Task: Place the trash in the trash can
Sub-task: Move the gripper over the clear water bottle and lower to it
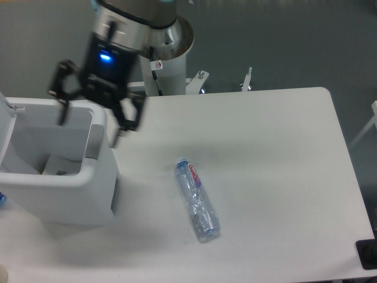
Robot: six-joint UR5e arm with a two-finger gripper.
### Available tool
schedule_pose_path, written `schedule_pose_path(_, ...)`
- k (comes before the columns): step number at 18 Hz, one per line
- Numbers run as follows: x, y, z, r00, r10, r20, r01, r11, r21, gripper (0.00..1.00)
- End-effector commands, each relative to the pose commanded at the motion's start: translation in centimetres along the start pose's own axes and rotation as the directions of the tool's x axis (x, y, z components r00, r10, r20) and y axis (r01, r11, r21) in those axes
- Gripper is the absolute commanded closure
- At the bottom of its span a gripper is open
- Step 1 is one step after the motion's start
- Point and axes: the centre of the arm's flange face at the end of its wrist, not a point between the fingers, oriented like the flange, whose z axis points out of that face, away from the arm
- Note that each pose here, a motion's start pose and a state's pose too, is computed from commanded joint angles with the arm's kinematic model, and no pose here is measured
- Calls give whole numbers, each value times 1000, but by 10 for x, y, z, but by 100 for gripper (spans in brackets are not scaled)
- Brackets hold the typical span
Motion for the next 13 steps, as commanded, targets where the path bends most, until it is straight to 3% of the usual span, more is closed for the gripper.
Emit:
schedule_pose_path(8, -99, 20, 74, 984, -93, 149, 121, 974, -190, 0)
schedule_pose_path(10, -113, 24, 90, 979, -120, 163, 160, 951, -264, 0)
schedule_pose_path(13, -127, 33, 109, 971, -171, 167, 226, 885, -407, 0)
